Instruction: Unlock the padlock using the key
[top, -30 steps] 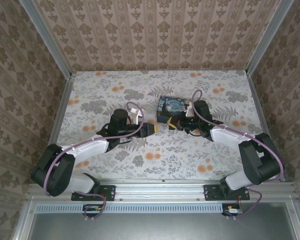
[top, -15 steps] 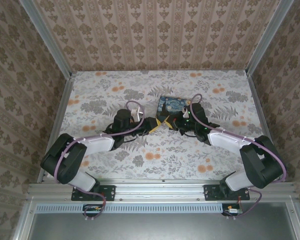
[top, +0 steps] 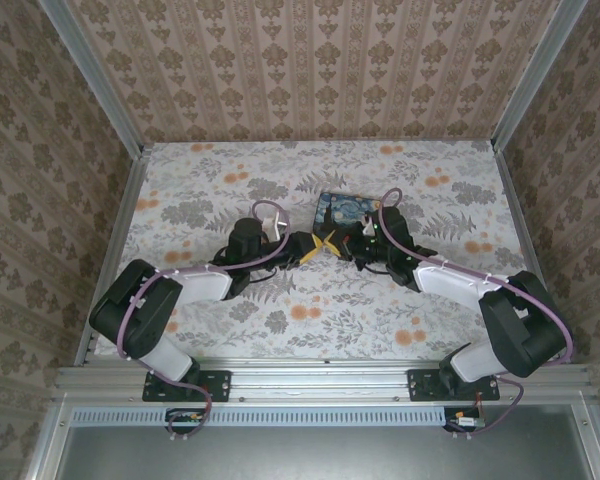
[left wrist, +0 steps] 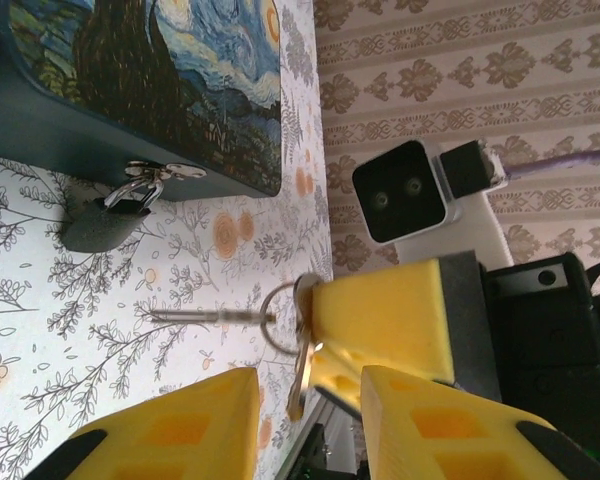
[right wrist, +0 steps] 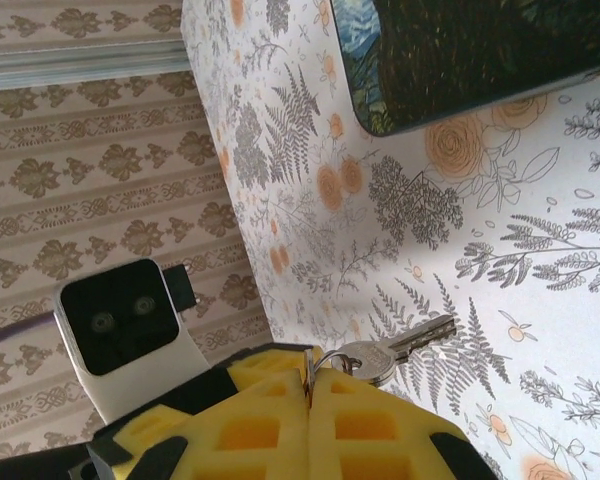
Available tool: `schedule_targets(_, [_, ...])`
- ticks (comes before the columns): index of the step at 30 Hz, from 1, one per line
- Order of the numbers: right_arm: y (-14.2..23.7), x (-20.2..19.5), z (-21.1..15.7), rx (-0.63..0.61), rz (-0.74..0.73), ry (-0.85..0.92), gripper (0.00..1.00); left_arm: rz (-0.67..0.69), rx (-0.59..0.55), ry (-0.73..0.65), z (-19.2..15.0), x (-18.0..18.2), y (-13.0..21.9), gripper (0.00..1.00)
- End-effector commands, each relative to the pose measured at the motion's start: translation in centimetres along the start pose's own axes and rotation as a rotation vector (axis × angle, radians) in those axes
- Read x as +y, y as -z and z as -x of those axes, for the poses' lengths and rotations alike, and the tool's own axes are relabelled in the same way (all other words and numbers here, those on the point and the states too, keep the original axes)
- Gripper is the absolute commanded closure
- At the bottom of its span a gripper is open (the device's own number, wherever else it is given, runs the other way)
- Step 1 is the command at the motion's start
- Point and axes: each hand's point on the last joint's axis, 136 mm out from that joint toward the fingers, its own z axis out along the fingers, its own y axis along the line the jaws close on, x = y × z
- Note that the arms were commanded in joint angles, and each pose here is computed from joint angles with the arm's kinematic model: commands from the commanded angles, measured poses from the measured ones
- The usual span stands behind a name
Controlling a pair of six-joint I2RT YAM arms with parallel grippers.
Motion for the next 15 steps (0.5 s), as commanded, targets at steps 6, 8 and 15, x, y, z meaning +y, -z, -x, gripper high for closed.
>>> schedule_targets(6, [0.11,2.67,-0.56,0.011,0.064,0.006,1.0,-0.035,-0.028,-0.004,0.68,-0.27,0.09,0.73])
schedule_targets(8, [0.06,2.68,-0.65,0.012,0.064,0.007,1.0,-0.036,-0.029,-0.004,0.71,-0.28,0.14,0.74])
schedule_targets(15, [0.19,2.73,-0.51,-0.004,0.066,0.007,1.0,-0.049,0.02,-0.006,-0.18,-0.41,0.18,0.75])
